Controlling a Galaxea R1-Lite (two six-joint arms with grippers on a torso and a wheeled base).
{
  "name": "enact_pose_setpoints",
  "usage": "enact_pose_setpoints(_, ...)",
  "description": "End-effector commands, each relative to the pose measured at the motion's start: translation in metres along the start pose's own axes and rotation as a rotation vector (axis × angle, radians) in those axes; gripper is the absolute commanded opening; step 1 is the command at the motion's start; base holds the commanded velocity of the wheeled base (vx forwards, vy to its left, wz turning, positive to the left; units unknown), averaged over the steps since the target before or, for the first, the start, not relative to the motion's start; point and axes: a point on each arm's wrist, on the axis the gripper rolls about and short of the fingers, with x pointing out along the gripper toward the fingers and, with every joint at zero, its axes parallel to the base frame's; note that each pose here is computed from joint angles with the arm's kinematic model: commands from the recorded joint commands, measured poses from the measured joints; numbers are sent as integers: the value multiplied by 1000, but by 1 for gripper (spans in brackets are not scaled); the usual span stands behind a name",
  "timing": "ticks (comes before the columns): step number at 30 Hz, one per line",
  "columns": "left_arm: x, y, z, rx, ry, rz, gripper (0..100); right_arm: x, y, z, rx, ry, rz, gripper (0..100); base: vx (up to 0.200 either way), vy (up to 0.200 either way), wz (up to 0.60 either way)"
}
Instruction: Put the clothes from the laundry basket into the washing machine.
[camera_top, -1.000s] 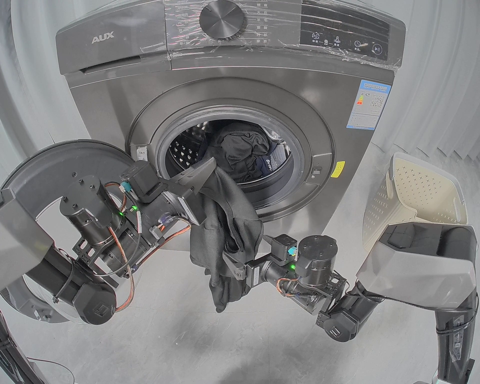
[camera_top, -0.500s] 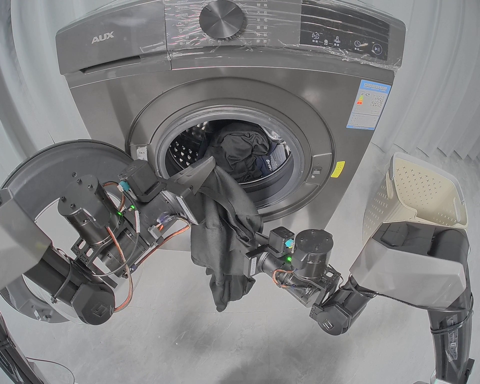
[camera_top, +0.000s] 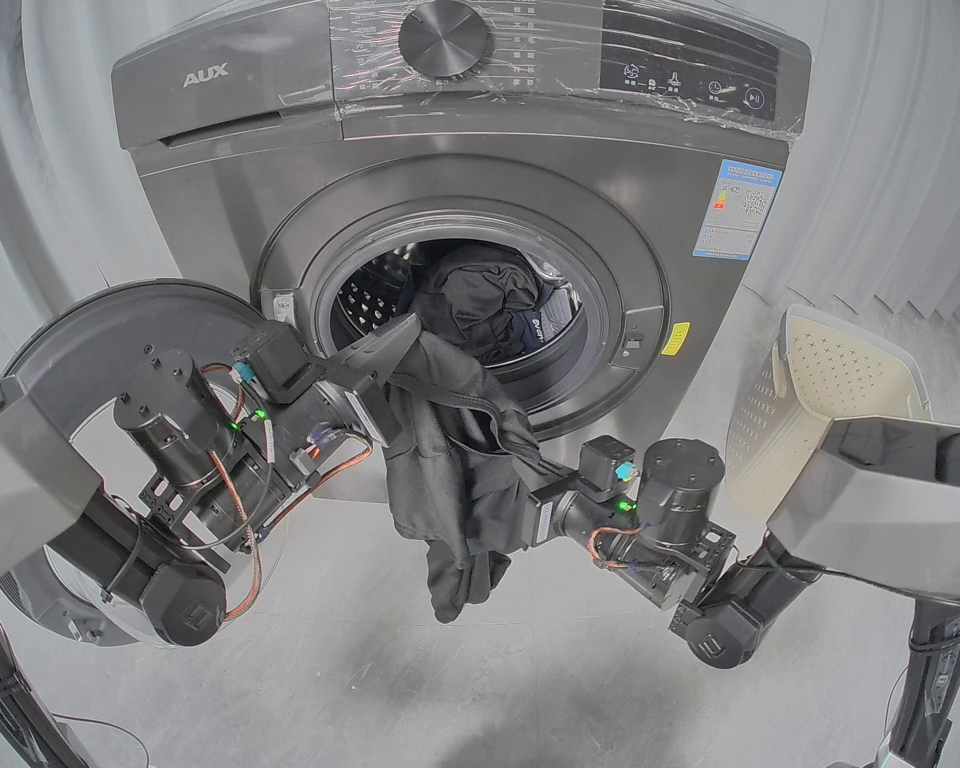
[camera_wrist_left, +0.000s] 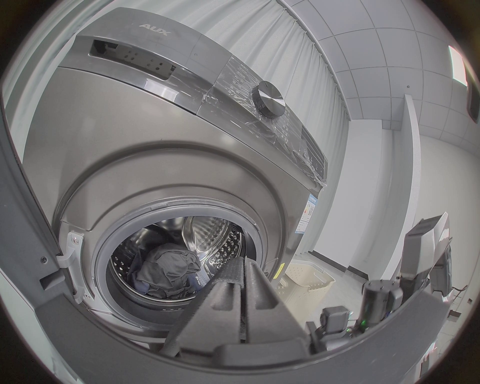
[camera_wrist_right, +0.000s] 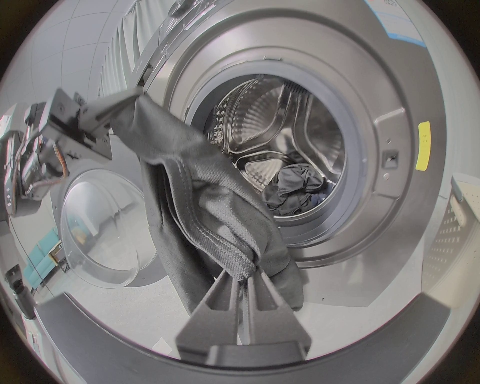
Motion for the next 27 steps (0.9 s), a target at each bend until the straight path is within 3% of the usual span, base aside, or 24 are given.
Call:
enact_pose_setpoints(1,-1,2,0,2,1,7,0,-18,-11,29,2,-52,-26,0,0,0,0)
enact_pose_setpoints(9,-4,3,-1,1,12,10,0,-25,-35,59,-10,-128,-94,0,0,0,0)
enact_pose_setpoints(17,-13,-1,-6,4,50,-3,0,-35,-33,86,7,-216,-86,0,0,0,0)
enact_pose_setpoints(22,-25,-6,5,5,40,-9,0,-51,-34,108,41,-296,-93,0,0,0,0)
enact_pose_setpoints(27,-34,-9,14,10,28,-11,0,-66,-34,126,43,-341,-87,0,0,0,0)
